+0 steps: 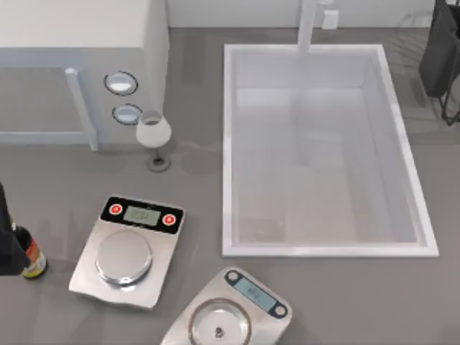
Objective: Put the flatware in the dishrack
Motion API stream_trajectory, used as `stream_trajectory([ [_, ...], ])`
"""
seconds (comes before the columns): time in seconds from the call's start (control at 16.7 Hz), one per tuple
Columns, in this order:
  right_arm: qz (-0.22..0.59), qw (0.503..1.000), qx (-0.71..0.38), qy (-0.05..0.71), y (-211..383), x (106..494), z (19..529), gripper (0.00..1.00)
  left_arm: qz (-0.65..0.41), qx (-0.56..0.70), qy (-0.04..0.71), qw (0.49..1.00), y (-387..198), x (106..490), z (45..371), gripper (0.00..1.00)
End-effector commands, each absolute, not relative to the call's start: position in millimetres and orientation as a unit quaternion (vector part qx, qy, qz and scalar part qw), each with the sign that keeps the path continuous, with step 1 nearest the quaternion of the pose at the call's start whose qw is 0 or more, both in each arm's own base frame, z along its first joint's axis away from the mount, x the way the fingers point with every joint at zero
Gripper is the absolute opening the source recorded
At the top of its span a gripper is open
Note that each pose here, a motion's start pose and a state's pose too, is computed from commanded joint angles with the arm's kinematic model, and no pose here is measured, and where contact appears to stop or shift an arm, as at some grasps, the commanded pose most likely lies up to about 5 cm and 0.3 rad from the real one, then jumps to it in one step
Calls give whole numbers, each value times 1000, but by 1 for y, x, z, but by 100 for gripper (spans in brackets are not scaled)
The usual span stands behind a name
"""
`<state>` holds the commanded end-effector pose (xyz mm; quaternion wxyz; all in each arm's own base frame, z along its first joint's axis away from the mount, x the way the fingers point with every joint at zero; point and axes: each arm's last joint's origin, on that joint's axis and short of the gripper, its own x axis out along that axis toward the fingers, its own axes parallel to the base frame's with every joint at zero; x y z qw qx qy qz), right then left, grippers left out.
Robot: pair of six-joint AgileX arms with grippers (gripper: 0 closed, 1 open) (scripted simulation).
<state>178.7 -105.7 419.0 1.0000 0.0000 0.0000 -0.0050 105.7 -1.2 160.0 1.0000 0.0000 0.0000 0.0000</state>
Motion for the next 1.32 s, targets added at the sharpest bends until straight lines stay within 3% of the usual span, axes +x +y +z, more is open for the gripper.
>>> stream_trajectory([
  [0.3,-4,1000,2,1,-107,184,418,0,0,0,0,1000,-1,106,160,100],
  [0.54,-4,1000,3,4,-125,227,397,0,0,0,0,1000,-1,106,160,100],
  [0.96,-5,1000,-5,-8,-135,341,294,0,0,0,0,1000,-1,106,160,100],
  [1.32,-5,1000,0,-1,-109,378,221,0,0,0,0,1000,-1,106,160,100],
])
